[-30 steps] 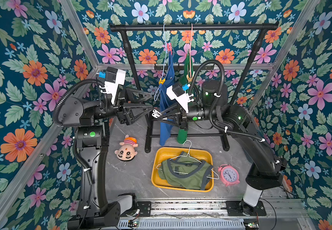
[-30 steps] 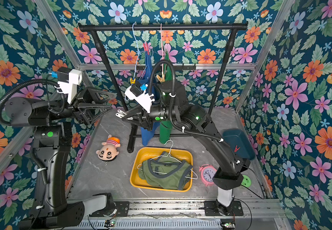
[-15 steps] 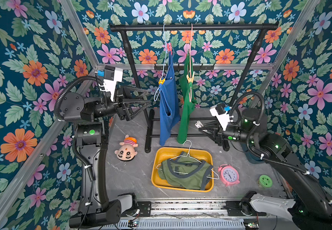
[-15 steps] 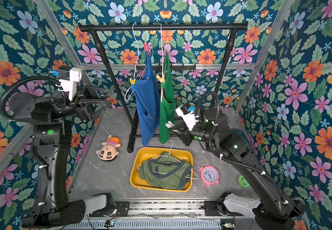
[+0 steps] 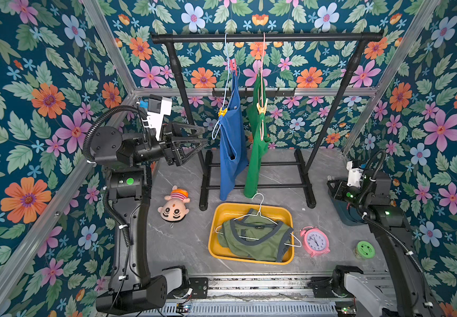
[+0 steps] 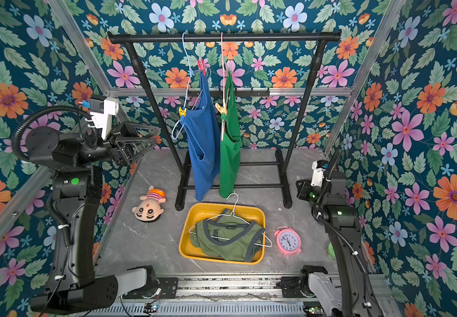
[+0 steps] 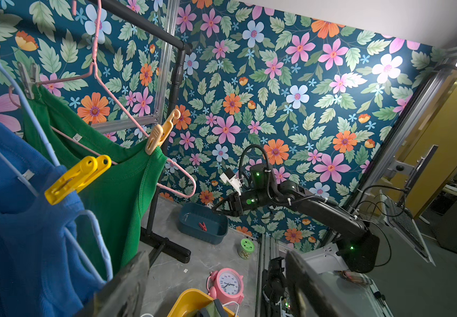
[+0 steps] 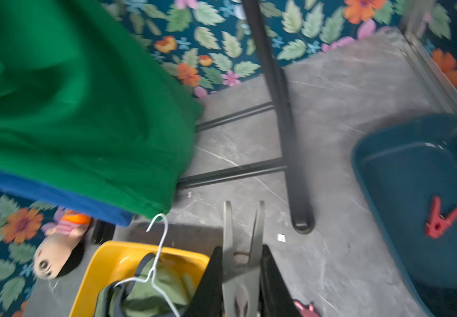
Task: Remove the clothespins securing tank tops to the hanger
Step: Place the clothespin in the storage box.
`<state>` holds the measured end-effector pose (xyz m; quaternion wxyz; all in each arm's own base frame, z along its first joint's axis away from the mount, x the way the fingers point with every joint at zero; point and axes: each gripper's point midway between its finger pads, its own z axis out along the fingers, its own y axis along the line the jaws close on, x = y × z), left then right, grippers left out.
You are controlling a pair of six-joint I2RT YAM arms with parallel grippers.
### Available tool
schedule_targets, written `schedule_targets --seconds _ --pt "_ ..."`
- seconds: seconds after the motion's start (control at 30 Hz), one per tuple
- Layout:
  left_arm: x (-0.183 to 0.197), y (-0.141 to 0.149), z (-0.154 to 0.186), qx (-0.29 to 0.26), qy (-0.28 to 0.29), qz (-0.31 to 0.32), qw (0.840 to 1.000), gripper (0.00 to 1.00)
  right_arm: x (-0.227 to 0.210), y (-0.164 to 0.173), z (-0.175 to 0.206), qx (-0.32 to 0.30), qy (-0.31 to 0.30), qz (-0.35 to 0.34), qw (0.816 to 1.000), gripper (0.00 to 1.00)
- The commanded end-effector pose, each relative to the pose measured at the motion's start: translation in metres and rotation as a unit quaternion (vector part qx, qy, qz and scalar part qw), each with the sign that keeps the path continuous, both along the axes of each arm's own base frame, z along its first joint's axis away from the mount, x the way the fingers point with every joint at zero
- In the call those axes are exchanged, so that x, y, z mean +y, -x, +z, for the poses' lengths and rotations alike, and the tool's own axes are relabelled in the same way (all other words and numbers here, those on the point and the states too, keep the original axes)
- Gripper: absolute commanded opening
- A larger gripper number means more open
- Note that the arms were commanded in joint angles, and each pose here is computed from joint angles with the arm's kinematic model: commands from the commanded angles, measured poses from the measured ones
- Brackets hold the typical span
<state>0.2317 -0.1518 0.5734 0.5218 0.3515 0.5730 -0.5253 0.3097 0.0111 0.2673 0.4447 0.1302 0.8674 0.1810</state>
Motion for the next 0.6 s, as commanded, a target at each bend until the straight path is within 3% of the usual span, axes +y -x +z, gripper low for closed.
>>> schedule_targets --seconds 0.0,0.2,0.43,0.57 --pt "0.0 0.0 -0.004 -0.012 -0.003 0.004 1.0 0.8 -0.032 -0.014 -0.01 0.006 -0.023 -0.068 0.997 0.01" --pt "0.0 -0.001 -0.012 -0.002 -0.004 0.001 1.0 0.81 -0.097 -0.029 -0.047 0.027 -0.05 -0.186 0.981 0.01" --pt "-0.001 0.005 -0.018 -0.007 -0.01 -0.004 1.0 0.79 -0.129 -0.044 -0.116 0.138 -0.02 -0.216 0.966 0.01" --pt "-0.002 0.008 -0.02 -0.006 -0.013 -0.01 1.0 0.79 -0.144 -0.044 -0.143 0.185 -0.042 -0.236 0.953 0.02"
